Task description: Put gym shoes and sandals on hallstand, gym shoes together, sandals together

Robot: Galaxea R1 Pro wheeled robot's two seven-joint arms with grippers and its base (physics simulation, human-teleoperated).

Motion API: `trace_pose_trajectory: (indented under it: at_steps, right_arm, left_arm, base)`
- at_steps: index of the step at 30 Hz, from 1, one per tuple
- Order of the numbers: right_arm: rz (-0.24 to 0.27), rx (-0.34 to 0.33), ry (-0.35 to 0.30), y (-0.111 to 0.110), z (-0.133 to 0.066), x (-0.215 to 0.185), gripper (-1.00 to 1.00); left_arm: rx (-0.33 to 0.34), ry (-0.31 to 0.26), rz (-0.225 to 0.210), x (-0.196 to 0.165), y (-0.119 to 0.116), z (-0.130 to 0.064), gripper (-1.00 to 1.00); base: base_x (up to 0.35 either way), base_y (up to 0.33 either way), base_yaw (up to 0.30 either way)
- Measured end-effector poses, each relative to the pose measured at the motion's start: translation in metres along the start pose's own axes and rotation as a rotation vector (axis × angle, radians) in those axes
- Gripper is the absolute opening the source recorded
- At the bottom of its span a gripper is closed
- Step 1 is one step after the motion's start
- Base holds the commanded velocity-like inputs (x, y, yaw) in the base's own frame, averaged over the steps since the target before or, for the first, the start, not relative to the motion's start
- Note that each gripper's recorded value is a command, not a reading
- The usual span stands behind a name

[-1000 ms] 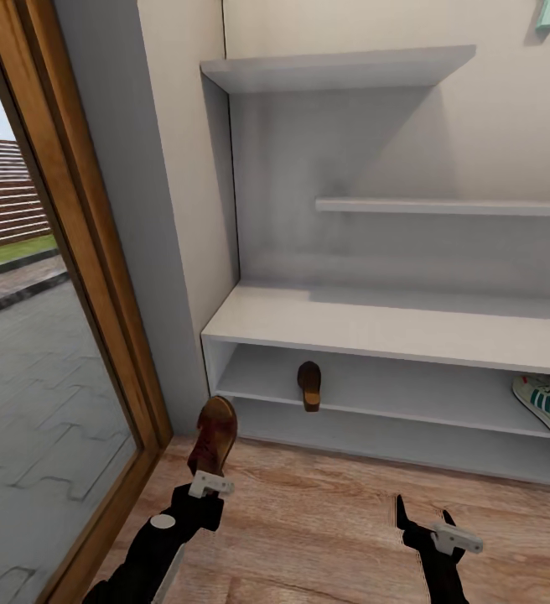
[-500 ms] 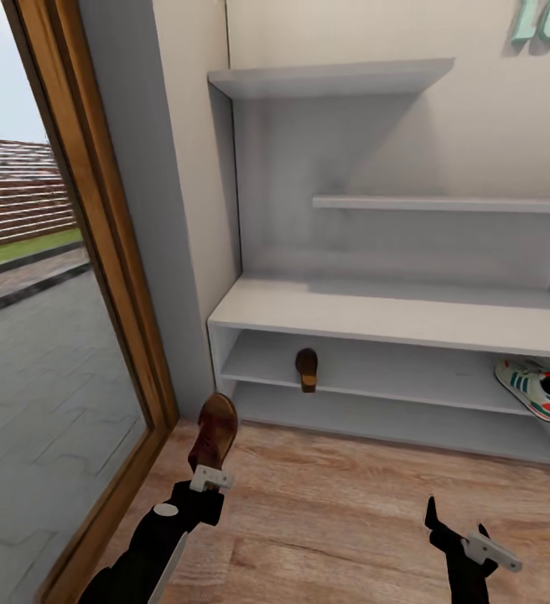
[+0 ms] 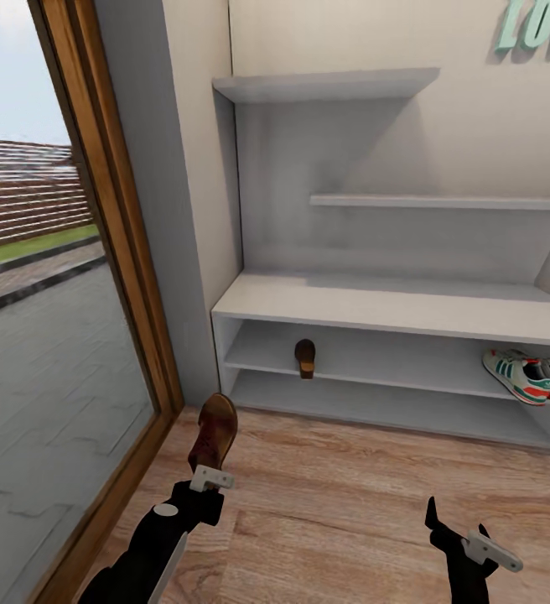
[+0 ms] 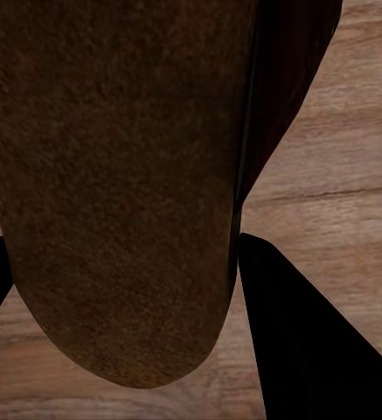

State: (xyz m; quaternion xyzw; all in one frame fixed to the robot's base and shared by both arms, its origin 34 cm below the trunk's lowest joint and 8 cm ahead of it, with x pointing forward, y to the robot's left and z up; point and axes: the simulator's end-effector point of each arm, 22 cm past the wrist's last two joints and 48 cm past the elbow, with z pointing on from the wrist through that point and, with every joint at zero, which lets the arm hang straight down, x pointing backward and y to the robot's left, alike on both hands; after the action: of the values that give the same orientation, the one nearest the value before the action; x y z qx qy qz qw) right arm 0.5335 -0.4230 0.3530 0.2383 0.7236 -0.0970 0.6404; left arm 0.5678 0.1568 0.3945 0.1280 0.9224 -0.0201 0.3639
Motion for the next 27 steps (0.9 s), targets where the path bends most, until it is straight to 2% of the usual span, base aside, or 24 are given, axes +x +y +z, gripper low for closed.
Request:
trace_pose_trajectory:
  at_steps: [10, 23, 27]
  right_arm:
    - [0.000, 0.000, 0.000, 0.000, 0.000, 0.000, 1.00]
    - [0.000, 0.001, 0.000, 0.000, 0.000, 0.000, 1.00]
    - [-0.001, 0.006, -0.001, -0.003, 0.000, -0.001, 1.00]
  left_arm:
    - [-0.002, 0.000, 0.000, 0.000, 0.000, 0.000, -1.00]
    - [0.006, 0.001, -0.002, 0.000, -0.002, 0.000, -1.00]
    - [0.032, -0.010, -0.027, -0.010, -0.022, 0.001, -1.00]
  base:
    - [-0.019, 0.000, -0.026]
    - [-0.001, 0.000, -0.234]
    - [0.000, 0.000, -0.044]
